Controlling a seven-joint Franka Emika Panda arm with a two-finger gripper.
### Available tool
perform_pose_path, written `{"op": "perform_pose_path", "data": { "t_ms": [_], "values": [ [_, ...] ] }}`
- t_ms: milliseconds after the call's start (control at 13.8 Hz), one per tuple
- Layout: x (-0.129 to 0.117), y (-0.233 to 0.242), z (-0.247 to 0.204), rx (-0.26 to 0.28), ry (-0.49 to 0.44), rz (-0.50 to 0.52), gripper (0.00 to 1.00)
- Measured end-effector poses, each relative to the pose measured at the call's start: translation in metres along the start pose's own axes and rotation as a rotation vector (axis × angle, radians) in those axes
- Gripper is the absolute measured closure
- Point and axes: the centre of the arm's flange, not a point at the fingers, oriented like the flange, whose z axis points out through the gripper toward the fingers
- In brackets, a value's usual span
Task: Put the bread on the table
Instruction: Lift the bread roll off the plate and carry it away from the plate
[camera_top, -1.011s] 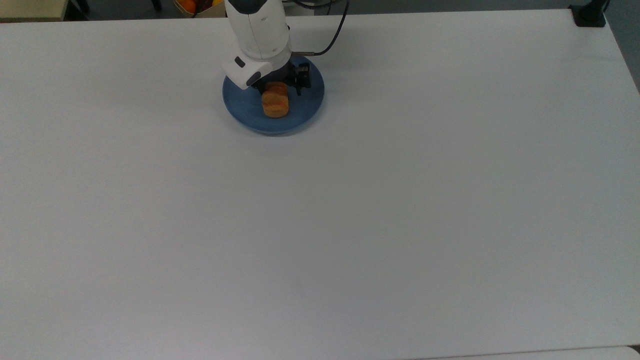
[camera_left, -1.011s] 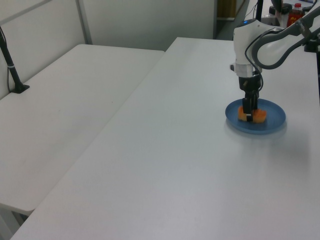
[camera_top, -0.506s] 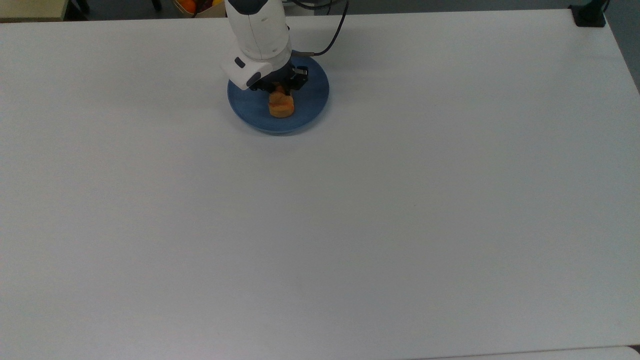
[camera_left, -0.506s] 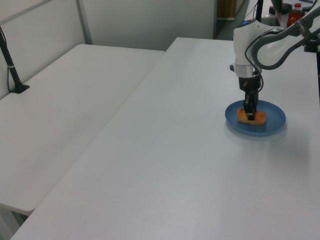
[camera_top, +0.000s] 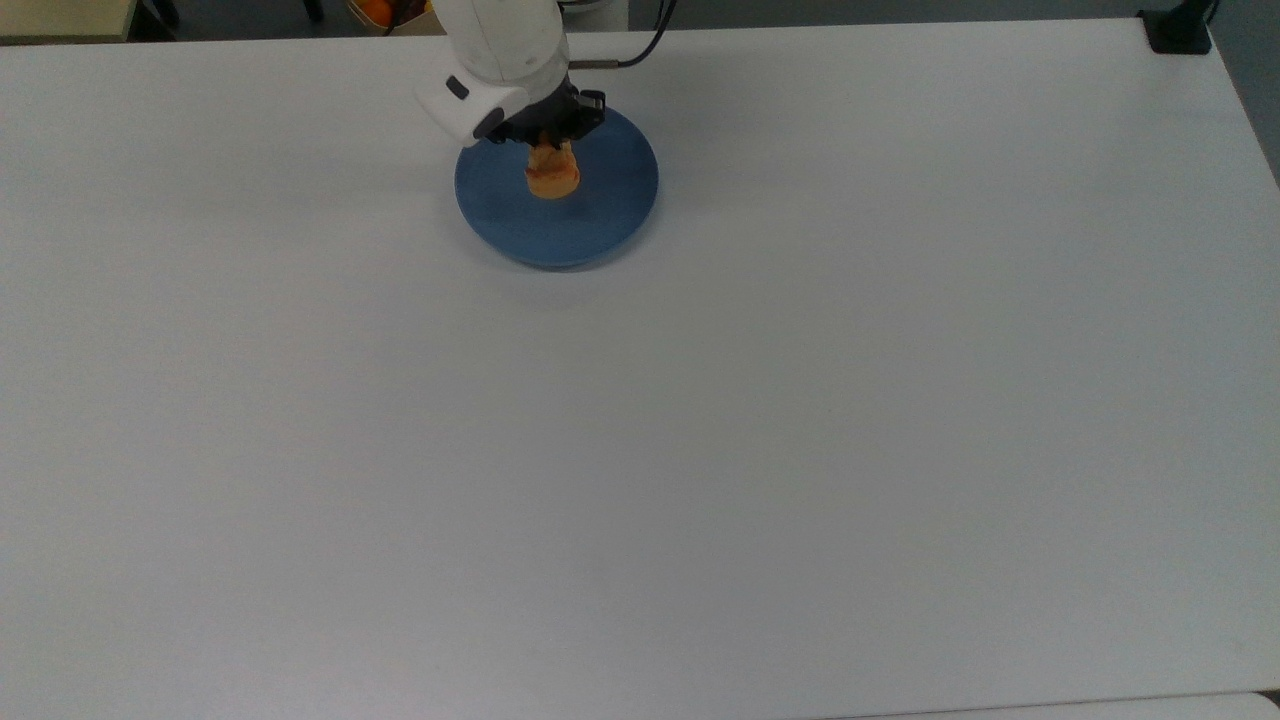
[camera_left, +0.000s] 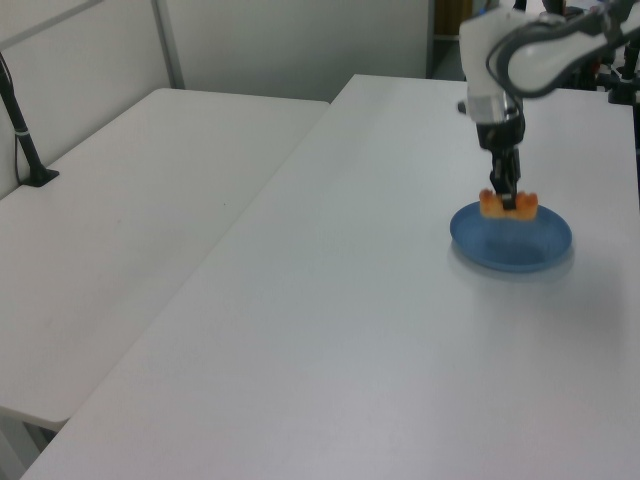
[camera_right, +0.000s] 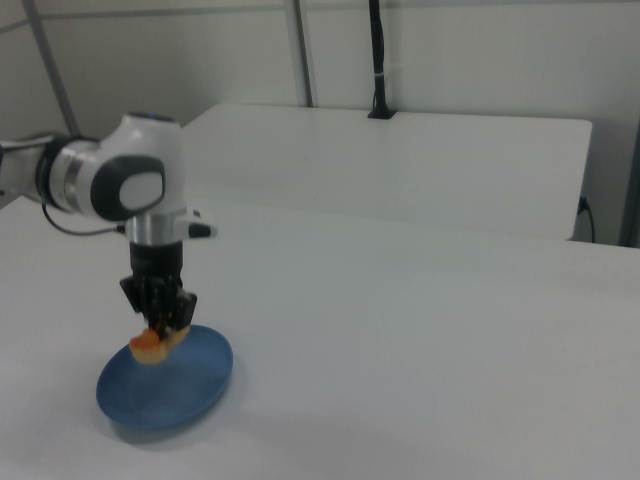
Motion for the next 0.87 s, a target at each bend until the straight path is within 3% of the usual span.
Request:
{"op": "perform_pose_path", "data": {
  "t_ms": [433,867],
  "values": [
    [-0.018,0.060,-0.115,0.019,0.052,0.014,0.89],
    [-0.035,0.166,-0.144,-0.004,0.155,0.025,0.89]
  ]
}}
